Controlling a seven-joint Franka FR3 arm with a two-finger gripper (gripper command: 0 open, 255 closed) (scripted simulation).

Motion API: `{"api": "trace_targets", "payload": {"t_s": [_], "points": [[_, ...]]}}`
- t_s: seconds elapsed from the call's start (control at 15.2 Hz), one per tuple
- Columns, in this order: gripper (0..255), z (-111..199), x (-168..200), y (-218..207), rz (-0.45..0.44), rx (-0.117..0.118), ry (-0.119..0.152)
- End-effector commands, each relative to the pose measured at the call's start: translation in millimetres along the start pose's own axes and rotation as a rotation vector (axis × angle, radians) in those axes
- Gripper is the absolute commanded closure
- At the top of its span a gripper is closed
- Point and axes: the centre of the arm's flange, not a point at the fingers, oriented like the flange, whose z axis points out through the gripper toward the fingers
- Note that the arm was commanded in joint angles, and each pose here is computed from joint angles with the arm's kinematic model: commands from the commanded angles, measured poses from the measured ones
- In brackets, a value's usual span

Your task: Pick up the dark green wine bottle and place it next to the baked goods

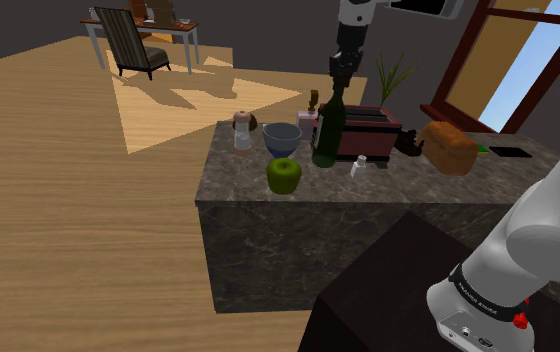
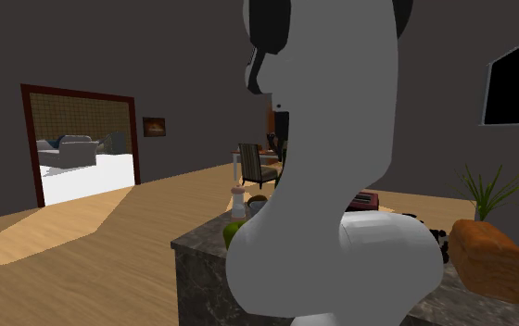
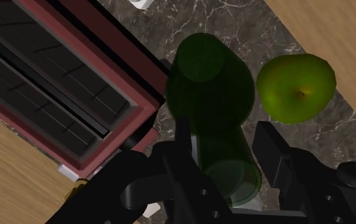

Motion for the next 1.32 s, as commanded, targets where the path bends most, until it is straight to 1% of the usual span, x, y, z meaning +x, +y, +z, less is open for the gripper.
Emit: {"api": "trace_targets", "payload": {"t_s": [0.0, 1.25], "points": [[255, -11, 1, 1, 0.0, 0.0, 0.0], [255, -112, 1, 7, 0.0, 0.0, 0.0]]}}
